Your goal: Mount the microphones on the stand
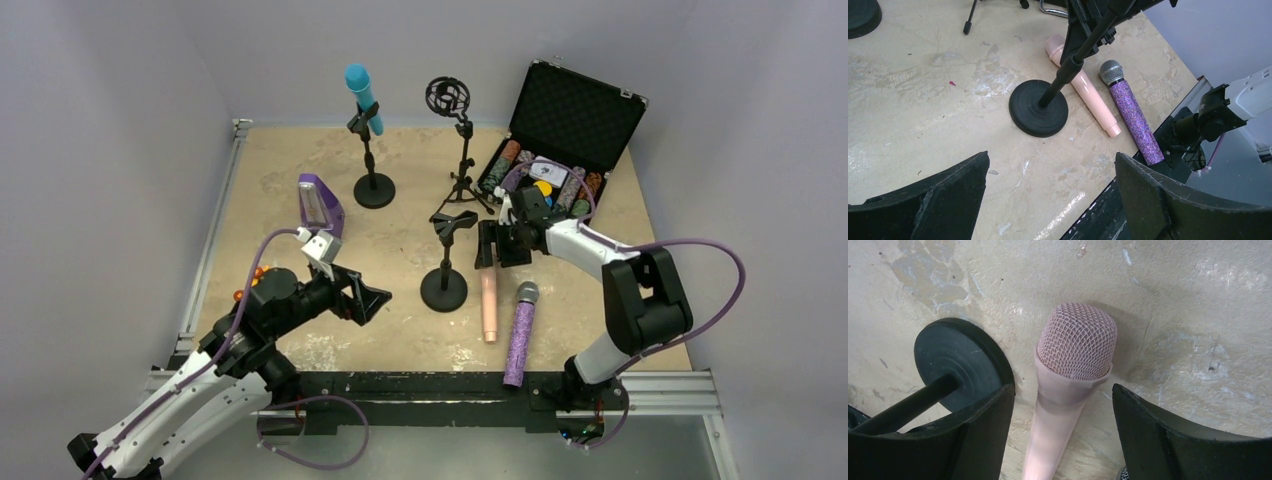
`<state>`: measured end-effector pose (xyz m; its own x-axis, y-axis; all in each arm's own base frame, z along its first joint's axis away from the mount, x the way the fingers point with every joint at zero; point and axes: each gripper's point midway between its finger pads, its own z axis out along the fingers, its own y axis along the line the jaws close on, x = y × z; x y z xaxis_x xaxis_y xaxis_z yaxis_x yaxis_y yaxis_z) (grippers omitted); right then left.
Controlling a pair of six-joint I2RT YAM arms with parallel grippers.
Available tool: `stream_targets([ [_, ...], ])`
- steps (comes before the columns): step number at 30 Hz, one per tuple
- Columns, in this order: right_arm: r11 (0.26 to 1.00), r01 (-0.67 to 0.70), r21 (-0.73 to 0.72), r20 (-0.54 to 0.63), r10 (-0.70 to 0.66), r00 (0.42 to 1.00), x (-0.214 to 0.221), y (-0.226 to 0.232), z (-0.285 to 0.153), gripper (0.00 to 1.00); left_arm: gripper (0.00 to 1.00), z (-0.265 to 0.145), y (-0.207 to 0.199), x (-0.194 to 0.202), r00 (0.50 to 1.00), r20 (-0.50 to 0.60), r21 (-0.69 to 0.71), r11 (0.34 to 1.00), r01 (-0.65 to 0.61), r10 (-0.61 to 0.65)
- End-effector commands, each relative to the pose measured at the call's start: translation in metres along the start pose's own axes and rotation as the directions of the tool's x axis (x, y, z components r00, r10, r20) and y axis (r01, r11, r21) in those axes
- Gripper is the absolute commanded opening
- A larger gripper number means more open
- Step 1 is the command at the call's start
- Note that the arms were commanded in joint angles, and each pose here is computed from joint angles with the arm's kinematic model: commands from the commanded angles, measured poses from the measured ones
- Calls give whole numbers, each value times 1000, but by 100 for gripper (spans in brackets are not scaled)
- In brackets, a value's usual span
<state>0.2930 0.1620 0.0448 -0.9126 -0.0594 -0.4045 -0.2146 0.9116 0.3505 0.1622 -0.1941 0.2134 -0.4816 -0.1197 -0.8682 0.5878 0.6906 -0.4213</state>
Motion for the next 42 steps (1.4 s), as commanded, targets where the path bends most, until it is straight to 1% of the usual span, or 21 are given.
stream_targets([
  [1,999,-36,13,-25,36,999,-5,5,5,75,99,2,-6,-11,998,48,28,999,27,-29],
  [6,999,-38,11,-75,39,996,5,9,13,72,99,1,-7,-7,998,37,30,999,40,-41],
  [9,998,-47,31,-81,50,996,7,8,15,70,99,-1,-8,-10,998,46,35,998,43,-44],
  [11,998,-55,42,-89,59,994,9,6,18,66,99,-3,-10,-11,998,50,45,998,46,-48],
  [13,998,-59,37,-100,63,993,12,6,21,58,99,-5,-12,-11,997,50,51,997,49,-52],
  [14,998,-57,31,-106,60,993,13,7,22,51,99,-6,-13,-11,997,49,54,997,52,-54],
  [15,998,-56,16,-109,57,992,13,9,22,44,99,-6,-13,-10,997,44,57,997,56,-58],
  [16,999,-50,3,-109,50,993,13,12,21,33,99,-7,-14,-10,997,45,60,997,56,-59],
  [18,999,-33,-39,-97,29,995,9,19,16,19,99,-8,-16,-10,997,44,73,996,55,-58],
  [20,996,-12,-86,-64,7,998,2,26,7,10,99,-10,-19,-10,997,45,91,995,50,-55],
  [23,983,7,-183,21,-3,1000,-16,37,-17,1,99,-12,-21,-15,998,58,98,995,28,-34],
  [27,950,72,-304,165,-22,986,-37,49,-59,0,99,-16,-27,-26,996,92,119,993,-22,11],
  [29,924,139,-355,236,-55,970,-43,57,-81,0,99,-17,-31,-34,993,108,135,989,-52,37],
  [31,902,213,-376,319,-90,943,-50,60,-104,0,99,-17,-37,-40,991,118,158,984,-87,69],
  [34,856,358,-373,435,-179,882,-53,69,-136,0,99,-19,-50,-50,984,127,205,967,-151,127],
  [37,775,526,-350,540,-292,789,-49,79,-165,0,99,-22,-60,-63,969,148,234,945,-228,197],
  [38,737,577,-352,569,-321,757,-45,85,-175,0,99,-23,-63,-67,964,157,242,938,-249,215],
  [42,611,736,-292,661,-427,617,-40,104,-214,0,99,-28,-77,-86,935,226,274,903,-330,273],
])
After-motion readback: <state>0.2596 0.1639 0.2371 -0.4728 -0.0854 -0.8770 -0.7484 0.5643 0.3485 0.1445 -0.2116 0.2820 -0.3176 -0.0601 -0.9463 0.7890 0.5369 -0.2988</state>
